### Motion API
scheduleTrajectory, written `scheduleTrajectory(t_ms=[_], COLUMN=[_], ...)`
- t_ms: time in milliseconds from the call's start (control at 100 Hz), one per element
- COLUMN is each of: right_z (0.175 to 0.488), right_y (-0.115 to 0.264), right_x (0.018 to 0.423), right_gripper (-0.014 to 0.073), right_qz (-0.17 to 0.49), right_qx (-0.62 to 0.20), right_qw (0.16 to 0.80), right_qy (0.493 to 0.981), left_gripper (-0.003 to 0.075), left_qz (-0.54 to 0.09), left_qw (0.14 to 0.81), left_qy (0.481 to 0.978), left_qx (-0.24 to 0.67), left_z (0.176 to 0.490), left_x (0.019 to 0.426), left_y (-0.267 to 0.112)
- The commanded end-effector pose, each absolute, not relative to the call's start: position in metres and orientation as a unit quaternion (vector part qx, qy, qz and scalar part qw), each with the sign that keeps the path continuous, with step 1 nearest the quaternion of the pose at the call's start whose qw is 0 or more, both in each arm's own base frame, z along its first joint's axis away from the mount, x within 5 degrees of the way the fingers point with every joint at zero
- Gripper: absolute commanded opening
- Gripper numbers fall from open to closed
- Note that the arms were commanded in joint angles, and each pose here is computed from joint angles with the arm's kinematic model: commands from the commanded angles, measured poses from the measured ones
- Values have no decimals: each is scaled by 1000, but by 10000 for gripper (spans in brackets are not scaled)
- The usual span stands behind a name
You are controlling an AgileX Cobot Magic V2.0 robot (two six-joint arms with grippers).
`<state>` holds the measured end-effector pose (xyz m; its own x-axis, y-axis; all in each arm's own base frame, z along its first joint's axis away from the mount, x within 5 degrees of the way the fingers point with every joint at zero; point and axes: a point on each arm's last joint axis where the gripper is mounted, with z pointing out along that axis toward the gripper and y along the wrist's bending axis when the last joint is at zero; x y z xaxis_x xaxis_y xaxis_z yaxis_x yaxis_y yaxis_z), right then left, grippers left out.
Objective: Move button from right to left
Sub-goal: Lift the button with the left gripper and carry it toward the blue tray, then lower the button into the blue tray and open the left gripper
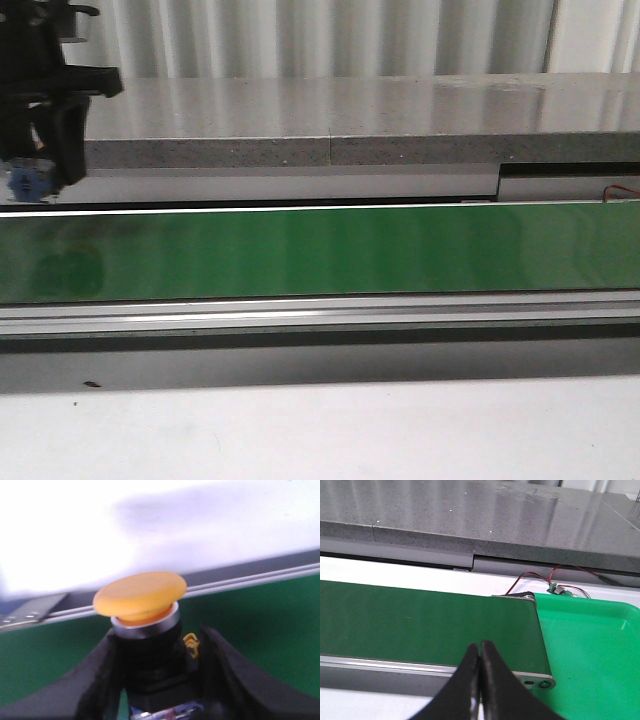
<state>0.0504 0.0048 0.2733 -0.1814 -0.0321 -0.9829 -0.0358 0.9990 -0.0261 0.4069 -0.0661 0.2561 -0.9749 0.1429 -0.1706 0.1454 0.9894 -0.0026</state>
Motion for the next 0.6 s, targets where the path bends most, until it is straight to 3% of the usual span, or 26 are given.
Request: scheduleTrajectory(t_ms=[0, 250, 590], right_z=[287, 287, 287], right_y=[4, 4, 4], right_x=[51, 51, 51], right_gripper=[-68, -68, -68], right_qz=[-3, -3, -3], right_qx=[-16, -16, -16], right_qw=[675, 675, 675], right_qy=[738, 738, 738], left_gripper=[-20, -20, -20], left_qz=[-6, 17, 29], left_qw=[114, 113, 94], left_qy=[990, 987, 995], left_qx=[85, 111, 31], left_z=[291, 291, 282], left_x=[400, 401, 382], left_y=[-39, 25, 115])
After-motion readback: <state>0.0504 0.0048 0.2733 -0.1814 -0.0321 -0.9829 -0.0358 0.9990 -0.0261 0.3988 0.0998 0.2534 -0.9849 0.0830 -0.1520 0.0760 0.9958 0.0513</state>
